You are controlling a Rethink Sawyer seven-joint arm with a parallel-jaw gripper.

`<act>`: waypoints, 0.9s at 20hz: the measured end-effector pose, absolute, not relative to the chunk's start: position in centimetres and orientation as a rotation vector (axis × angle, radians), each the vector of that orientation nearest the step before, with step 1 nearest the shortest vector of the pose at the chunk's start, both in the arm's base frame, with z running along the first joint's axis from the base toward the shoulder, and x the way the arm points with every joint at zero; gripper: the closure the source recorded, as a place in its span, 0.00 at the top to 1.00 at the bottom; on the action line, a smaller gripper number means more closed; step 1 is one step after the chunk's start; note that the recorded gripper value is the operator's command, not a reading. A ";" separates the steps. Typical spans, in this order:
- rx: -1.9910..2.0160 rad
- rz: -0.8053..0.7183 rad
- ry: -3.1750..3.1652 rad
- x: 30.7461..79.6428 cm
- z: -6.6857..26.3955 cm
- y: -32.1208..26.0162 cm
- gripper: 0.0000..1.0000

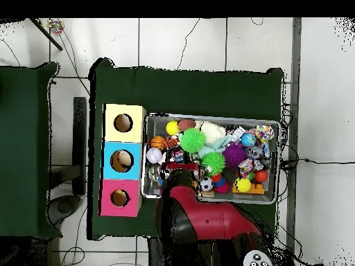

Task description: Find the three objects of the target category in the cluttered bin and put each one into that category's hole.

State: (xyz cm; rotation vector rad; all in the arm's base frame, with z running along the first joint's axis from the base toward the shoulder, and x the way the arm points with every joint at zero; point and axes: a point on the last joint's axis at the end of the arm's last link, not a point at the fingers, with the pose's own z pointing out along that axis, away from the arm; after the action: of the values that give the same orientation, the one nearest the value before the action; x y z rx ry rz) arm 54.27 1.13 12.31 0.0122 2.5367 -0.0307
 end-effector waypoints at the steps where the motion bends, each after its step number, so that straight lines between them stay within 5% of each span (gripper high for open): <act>1: 0.014 -0.032 2.537 54.3 12.3 1.1 1.00; 18: 0.097 -0.103 2.584 53.8 10.5 -2.6 1.00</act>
State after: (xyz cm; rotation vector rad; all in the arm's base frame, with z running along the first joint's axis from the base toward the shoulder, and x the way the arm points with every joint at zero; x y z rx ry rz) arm 53.80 -2.58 10.50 0.0970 2.5840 -0.1026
